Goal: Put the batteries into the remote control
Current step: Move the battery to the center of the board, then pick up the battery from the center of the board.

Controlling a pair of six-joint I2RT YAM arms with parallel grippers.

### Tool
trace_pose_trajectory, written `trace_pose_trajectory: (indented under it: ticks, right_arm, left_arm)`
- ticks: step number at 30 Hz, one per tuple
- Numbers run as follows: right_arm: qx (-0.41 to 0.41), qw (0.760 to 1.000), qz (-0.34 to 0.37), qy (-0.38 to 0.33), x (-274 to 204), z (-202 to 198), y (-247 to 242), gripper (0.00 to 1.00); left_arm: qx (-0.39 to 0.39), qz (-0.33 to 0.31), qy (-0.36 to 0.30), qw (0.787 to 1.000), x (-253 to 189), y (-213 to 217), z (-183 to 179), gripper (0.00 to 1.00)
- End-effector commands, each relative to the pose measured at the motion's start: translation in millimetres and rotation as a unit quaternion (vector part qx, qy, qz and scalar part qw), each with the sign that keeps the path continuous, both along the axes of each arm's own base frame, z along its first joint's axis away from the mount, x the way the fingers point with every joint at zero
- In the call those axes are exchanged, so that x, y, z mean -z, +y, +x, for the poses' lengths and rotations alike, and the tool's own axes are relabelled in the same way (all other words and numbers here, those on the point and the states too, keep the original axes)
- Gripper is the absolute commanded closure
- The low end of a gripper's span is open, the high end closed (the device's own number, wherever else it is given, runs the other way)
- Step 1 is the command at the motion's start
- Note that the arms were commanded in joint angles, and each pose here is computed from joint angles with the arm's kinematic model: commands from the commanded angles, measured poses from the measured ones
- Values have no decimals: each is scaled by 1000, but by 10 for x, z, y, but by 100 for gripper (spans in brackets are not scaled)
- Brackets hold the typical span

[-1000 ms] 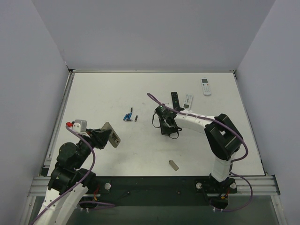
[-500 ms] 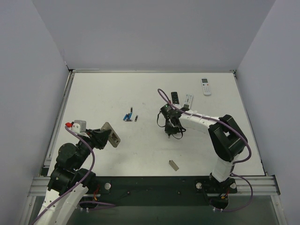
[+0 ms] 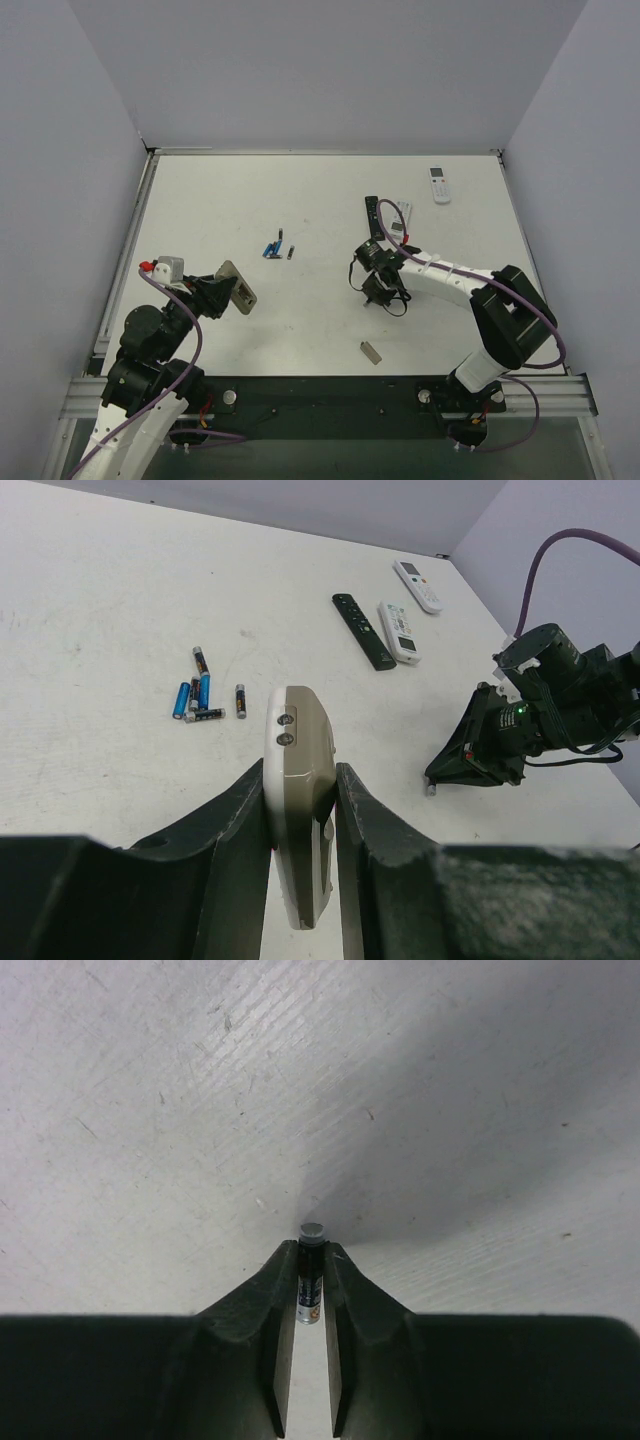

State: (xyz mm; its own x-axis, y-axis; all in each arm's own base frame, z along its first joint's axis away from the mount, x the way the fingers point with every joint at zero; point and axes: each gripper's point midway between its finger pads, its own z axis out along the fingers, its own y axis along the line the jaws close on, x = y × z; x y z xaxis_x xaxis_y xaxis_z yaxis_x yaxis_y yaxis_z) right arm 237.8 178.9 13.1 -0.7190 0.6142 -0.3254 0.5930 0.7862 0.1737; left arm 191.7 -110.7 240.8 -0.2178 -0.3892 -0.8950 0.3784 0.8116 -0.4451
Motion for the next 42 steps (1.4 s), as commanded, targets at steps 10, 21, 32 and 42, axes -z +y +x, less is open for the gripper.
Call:
trace_pose_trajectory:
  ticks: [10,21,32,42]
  right_arm:
    - [-22,1000,-13,-9,-68,-23,149,50]
    - [-461,870,-108,-133,-927,100,335,37]
    - [-809,569,-132,-68,-743,-230,260,38]
    - [-853,496,-149,62,-464,-102,57,40]
  left_arm:
    - [-4,-13,-36,999,-209,23,-14,100]
    - [-3,-14,-39,999,-218,23,-22,100]
    - [0,-15,-44,999,-244,25,-61,100]
    - [-5,-10,-45,999,-241,44,-56,100]
